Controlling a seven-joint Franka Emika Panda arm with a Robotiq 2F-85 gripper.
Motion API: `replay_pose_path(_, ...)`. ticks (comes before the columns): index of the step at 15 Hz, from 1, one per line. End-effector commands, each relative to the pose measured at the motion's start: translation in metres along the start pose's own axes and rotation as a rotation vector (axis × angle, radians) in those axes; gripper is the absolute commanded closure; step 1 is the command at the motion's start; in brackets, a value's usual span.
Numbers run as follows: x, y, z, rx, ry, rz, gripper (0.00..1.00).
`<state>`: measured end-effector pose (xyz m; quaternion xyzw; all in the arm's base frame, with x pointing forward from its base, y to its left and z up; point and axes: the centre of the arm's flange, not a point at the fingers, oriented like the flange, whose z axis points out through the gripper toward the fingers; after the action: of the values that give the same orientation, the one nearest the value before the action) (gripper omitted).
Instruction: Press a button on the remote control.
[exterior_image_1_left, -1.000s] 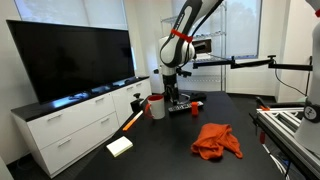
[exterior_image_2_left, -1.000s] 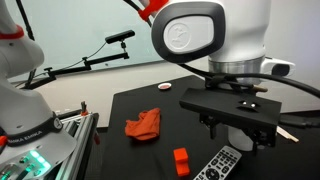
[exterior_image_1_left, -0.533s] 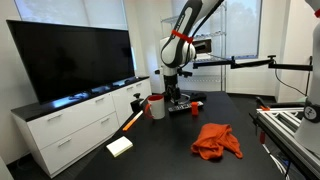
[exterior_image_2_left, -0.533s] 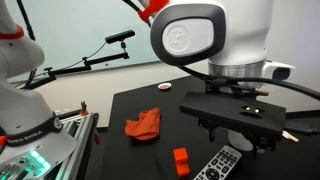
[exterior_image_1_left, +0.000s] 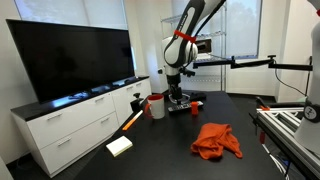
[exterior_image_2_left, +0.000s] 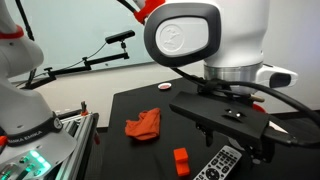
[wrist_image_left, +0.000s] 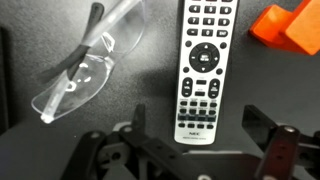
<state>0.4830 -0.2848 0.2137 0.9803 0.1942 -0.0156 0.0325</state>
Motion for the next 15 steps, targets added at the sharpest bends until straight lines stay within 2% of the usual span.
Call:
replay_pose_path(1, -0.003, -0.008, -0.017, -0.021, -0.019, 0.041, 0.25)
replay_pose_path(2, -0.002, -0.01, -0.017, -0.024, -0.02, 0.049, 0.25)
replay_pose_path(9, 0.003, -0.022, -0.016, -0.024, -0.038, 0.069, 0.82)
replay_pose_path(11, 0.004, -0.023, -0.016, -0.023, -0.041, 0.075, 0.96)
replay_pose_path(12, 0.004, -0.023, -0.017, -0.022, -0.041, 0.079, 1.0)
replay_pose_path(15, 0.004, -0.019, -0.014, -0.007, -0.043, 0.086, 1.0)
